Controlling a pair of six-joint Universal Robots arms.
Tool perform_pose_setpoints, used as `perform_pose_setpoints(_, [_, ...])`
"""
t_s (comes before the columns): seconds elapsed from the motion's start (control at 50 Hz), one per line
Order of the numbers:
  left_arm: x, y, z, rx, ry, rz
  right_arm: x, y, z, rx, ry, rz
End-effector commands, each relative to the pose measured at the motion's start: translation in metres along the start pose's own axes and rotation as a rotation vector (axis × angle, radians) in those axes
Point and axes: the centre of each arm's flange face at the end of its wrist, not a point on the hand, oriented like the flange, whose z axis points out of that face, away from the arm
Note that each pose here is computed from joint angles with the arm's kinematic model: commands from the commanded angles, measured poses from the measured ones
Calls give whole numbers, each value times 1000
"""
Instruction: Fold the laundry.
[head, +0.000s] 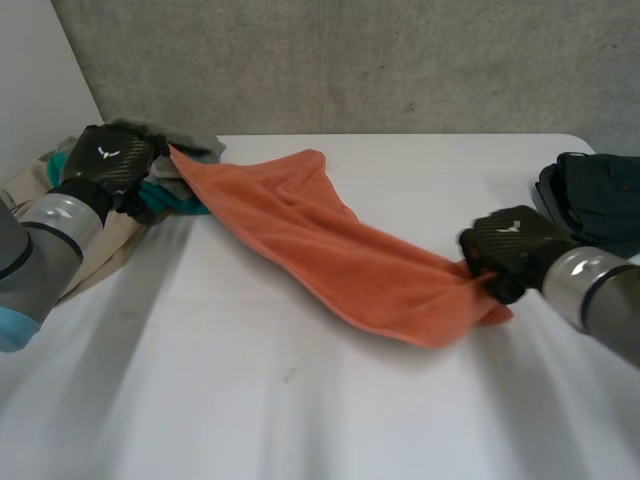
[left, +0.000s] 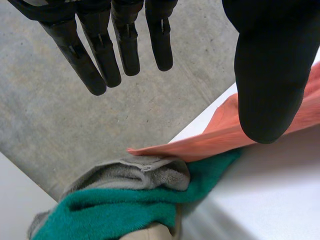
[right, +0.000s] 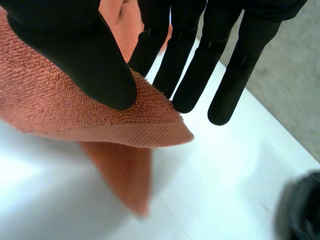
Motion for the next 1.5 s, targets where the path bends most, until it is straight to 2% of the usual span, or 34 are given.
perform_pose_setpoints(0.02, [9, -8, 11, 29, 23, 59, 49, 40, 38, -69, 44, -93])
perform_pose_setpoints(0.18, [23, -10, 28, 41, 58, 113, 44, 37, 44, -92, 30, -14])
perform_pose_setpoints(0.34, [27, 0, 43, -3, 59, 132, 13, 8, 3, -109, 34, 99])
perform_pose_setpoints(0.46, [24, 4, 45, -29, 51, 114, -25, 27, -12, -205, -43, 82])
perform_pose_setpoints(0.68, [28, 11, 40, -50, 71, 92, -44, 61, 26, -101, 45, -99])
perform_pose_setpoints(1.02, [16, 12, 40, -49, 49, 76, -29, 78, 63, -68, 119, -122])
perform_pose_setpoints(1.1, [18, 12, 39, -49, 54, 76, -18, 65, 64, 26, 181, -110])
perform_pose_setpoints(1.18, [21, 11, 38, -48, 57, 73, -16, 25, 50, 171, 198, -108])
perform_pose_setpoints(1.22, [25, 7, 38, -37, 60, 70, -15, -12, 31, 267, 173, -95])
perform_pose_setpoints(1.28, [29, 6, 38, -34, 64, 60, -12, -44, 11, 307, 137, -68])
perform_pose_setpoints(1.4, [40, 4, 37, -40, 76, 19, -12, -95, -26, 375, 54, 4])
perform_pose_setpoints(1.5, [64, 5, 31, -68, 140, -39, -15, -142, -60, 473, 2, 35])
